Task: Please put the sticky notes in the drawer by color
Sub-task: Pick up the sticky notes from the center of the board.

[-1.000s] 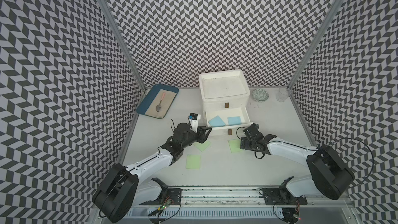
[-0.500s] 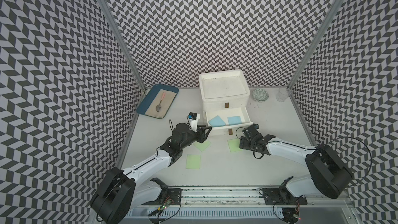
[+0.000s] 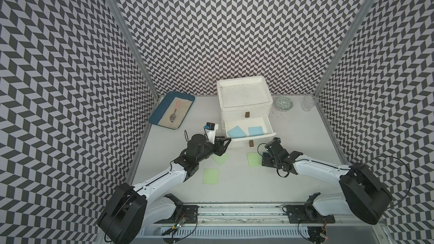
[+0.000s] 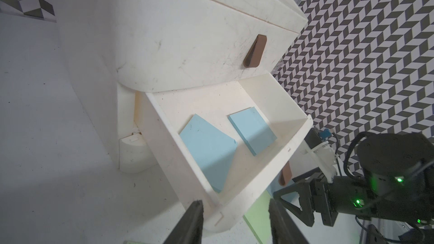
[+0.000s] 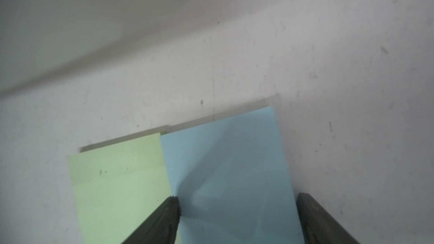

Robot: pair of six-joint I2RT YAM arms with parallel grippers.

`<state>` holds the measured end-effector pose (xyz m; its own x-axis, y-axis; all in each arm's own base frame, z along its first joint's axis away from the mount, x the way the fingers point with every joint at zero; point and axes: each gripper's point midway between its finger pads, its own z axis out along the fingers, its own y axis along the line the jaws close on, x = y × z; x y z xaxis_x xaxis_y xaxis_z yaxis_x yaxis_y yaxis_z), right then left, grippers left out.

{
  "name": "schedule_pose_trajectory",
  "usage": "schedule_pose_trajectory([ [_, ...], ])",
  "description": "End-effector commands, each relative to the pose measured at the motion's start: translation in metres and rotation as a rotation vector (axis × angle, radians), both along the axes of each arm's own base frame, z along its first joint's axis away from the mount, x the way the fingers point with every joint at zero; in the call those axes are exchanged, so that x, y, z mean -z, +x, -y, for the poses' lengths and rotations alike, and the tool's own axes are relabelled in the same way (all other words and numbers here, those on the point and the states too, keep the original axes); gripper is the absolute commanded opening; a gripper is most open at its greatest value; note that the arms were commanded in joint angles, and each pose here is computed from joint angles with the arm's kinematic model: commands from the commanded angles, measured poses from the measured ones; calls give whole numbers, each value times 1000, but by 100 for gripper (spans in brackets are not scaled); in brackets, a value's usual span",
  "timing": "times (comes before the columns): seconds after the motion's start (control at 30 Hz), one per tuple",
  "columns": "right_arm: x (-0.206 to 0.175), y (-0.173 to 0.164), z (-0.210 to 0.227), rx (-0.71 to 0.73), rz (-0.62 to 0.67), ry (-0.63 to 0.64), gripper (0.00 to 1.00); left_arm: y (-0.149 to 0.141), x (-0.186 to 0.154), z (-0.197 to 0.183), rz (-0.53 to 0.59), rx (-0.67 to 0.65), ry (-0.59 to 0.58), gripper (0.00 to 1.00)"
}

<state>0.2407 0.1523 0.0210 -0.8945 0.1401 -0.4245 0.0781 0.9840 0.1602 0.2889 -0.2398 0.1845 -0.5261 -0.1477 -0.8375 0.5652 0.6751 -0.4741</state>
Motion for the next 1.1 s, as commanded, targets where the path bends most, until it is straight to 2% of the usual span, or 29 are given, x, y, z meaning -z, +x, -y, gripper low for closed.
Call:
schedule_pose_trajectory([
  [0.0, 24, -58, 6, -10, -200, -14, 80, -7, -4, 3, 20, 32, -1, 48],
  [0.23, 26, -92, -26, -111, -248, -47, 78, -8, -6, 2, 25, 33, -7, 48],
  [0.43, 25, -82, -10, -79, -212, -175, 88, -9, -11, -1, 41, 23, -7, 48],
  [0.7, 8, -60, -11, -45, -138, -157, 98, -10, -14, -3, 50, 20, -10, 49],
  [1.07, -11, -50, -42, -94, -98, -62, 100, -11, -15, -4, 54, 13, -6, 48],
])
